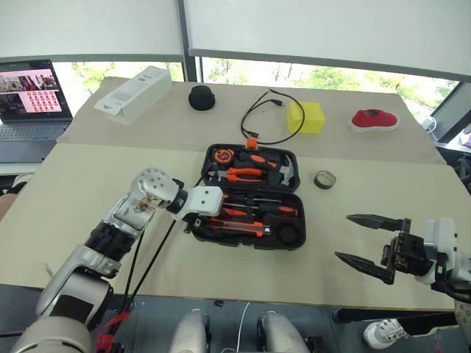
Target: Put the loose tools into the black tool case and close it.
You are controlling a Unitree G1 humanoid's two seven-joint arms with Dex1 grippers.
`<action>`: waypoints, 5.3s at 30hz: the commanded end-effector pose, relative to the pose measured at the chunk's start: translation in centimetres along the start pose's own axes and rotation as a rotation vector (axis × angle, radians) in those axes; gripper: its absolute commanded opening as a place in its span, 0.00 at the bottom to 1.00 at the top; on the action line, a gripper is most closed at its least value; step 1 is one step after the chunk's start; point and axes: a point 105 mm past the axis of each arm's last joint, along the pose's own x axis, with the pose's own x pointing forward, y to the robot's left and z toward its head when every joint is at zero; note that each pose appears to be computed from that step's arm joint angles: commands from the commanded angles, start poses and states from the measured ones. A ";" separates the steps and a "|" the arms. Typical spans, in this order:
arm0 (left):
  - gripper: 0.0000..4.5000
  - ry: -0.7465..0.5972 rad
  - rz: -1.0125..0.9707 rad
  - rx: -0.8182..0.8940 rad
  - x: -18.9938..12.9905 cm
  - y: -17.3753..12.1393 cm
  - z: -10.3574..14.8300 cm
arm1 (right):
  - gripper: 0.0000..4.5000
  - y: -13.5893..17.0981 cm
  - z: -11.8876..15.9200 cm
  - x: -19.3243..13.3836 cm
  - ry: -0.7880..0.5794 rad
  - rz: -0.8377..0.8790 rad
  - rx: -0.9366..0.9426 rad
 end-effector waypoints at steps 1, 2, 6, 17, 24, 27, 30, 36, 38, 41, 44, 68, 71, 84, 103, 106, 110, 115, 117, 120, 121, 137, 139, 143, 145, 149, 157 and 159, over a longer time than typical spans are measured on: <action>0.39 0.003 -0.025 -0.026 -0.2 -0.1 0.2 | 1.00 -0.3 1.2 0.1 -0.033 -0.006 -0.030; 0.39 -0.001 -0.032 -0.042 -0.1 -0.3 0.2 | 1.00 -0.4 1.2 0.1 -0.033 -0.007 -0.029; 0.74 -0.048 0.008 -0.039 -0.3 0.1 0.6 | 1.00 -0.5 1.2 0.1 -0.035 -0.009 -0.028; 0.83 -0.381 0.178 -0.049 -3.9 2.5 3.7 | 1.00 -1.0 0.8 0.1 -0.044 -0.035 -0.011; 0.28 -0.333 0.150 -0.009 -1.8 0.7 1.6 | 1.00 -1.1 0.8 0.7 -0.076 -0.057 -0.061; 0.04 -0.314 0.159 0.003 -0.8 0.5 1.0 | 1.00 -1.2 1.6 1.2 -0.111 -0.050 -0.075; 0.02 -0.302 0.154 0.016 0.0 0.5 0.8 | 1.00 -1.2 1.7 1.5 -0.108 -0.033 -0.069; 0.02 -0.246 0.125 -0.021 2.1 0.2 -0.1 | 1.00 -1.1 1.6 1.7 -0.106 -0.021 -0.057; 0.02 -0.214 0.112 -0.033 2.6 0.0 -0.6 | 1.00 -1.1 1.5 1.8 -0.106 -0.019 -0.054; 0.02 -0.154 0.075 -0.065 3.8 -0.6 -1.4 | 1.00 -1.1 1.4 1.9 -0.102 -0.018 -0.049; 0.02 -0.094 0.082 -0.123 4.8 -0.6 -2.5 | 1.00 -1.1 1.3 1.9 -0.097 -0.017 -0.044; 0.98 -0.730 0.621 -0.354 -10.8 -3.7 -1.3 | 1.00 -2.7 -5.9 -7.9 0.068 -0.609 0.050; 0.98 -0.712 0.658 -0.422 -11.5 -4.7 -3.0 | 1.00 -2.5 -6.8 -7.8 0.105 -0.616 0.062; 0.98 -0.752 0.521 -0.403 -10.0 -4.6 -0.6 | 1.00 -13.3 -3.9 0.8 0.482 -0.373 -0.051; 1.00 -0.723 0.479 -0.352 -8.4 -4.2 0.6 | 0.47 -16.0 -5.2 9.5 0.755 -0.046 -0.113; 1.00 -0.717 0.476 -0.349 -8.5 -4.2 0.5 | 0.23 -16.3 -5.0 9.4 0.754 -0.055 -0.139; 1.00 -0.711 0.463 -0.342 -8.5 -4.4 0.4 | 0.01 -16.5 -3.8 9.7 0.696 -0.041 -0.157; 1.00 -0.692 0.437 -0.333 -8.7 -5.3 0.4 | 0.01 -13.8 1.4 10.9 0.458 0.221 -0.076; 1.00 -0.673 0.416 -0.330 -8.7 -6.0 0.1 | 0.01 -11.4 3.2 11.2 0.404 0.350 -0.030; 1.00 -0.643 0.368 -0.329 -8.3 -7.1 -0.2 | 0.01 -7.5 4.0 11.3 0.409 0.446 0.035; 1.00 -0.637 0.355 -0.326 -8.2 -7.3 -0.3 | 0.01 -6.6 4.0 11.3 0.416 0.455 0.050; 1.00 -0.602 0.224 -0.246 -5.6 -8.9 0.1 | 0.01 -1.1 -2.2 11.2 0.648 0.432 0.071; 1.00 -0.602 0.232 -0.242 -5.7 -8.7 0.2 | 0.01 -1.3 -2.6 11.1 0.671 0.430 0.058; 1.00 -0.583 0.302 -0.286 -6.4 -8.2 -0.2 | 0.23 -1.2 -1.6 11.3 0.632 0.438 0.054; 1.00 -0.579 0.335 -0.309 -6.9 -8.0 -0.4 | 0.38 -0.9 -0.7 11.2 0.600 0.475 0.066; 1.00 -0.580 0.471 -0.385 -8.8 -6.5 -1.3 | 0.61 -2.1 2.1 10.0 0.464 0.488 0.151; 0.50 -0.487 0.816 -0.585 -11.3 -0.8 -5.3 | 0.50 -10.0 0.4 7.0 0.357 0.088 0.144; 0.33 -0.438 0.872 -0.631 -10.8 0.7 -6.4 | 0.37 -11.6 -1.6 6.9 0.394 -0.028 0.047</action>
